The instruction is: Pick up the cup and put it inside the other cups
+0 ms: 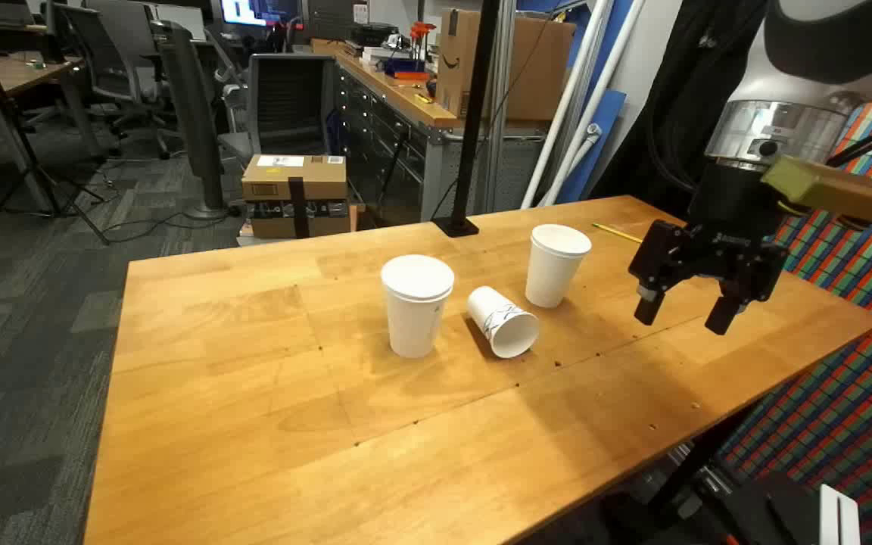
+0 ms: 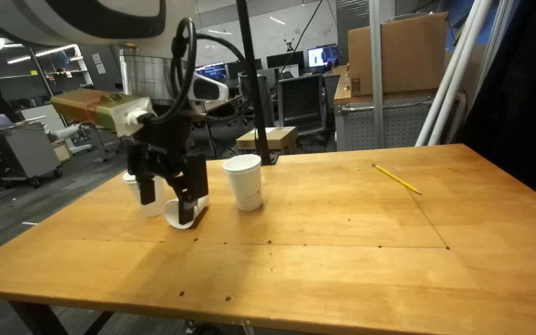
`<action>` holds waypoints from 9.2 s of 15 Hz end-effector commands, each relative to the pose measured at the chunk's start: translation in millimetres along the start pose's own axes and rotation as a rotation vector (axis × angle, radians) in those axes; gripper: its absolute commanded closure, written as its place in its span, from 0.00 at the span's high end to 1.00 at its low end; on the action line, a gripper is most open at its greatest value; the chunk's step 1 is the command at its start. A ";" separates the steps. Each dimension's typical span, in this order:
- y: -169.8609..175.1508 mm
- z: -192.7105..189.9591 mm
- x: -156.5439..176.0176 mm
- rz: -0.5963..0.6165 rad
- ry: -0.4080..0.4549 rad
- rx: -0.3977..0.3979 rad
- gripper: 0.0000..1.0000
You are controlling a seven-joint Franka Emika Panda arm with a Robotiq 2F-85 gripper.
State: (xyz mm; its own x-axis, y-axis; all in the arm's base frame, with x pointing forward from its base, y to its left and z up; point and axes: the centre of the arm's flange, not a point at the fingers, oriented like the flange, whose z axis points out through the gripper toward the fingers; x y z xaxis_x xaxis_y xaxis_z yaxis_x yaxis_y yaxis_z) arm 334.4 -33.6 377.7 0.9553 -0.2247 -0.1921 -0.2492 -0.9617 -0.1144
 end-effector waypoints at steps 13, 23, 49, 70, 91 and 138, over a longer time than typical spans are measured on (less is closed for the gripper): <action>-0.1 -1.1 0.3 0.000 0.003 0.000 1.00; -29.3 -20.0 42.7 -0.244 0.108 -0.073 1.00; -92.1 -33.9 152.3 -0.765 0.221 -0.153 1.00; -61.4 12.3 170.0 -0.889 0.137 -0.158 0.15; -85.5 -47.3 160.4 -0.785 0.252 -0.119 0.00; -358.3 -94.0 32.6 -0.494 0.265 -0.322 0.00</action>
State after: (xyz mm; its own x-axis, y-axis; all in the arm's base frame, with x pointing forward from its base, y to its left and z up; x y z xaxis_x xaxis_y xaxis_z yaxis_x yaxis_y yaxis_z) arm 474.5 284.4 498.0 0.9523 0.2988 0.0615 0.2827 -0.9402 0.1898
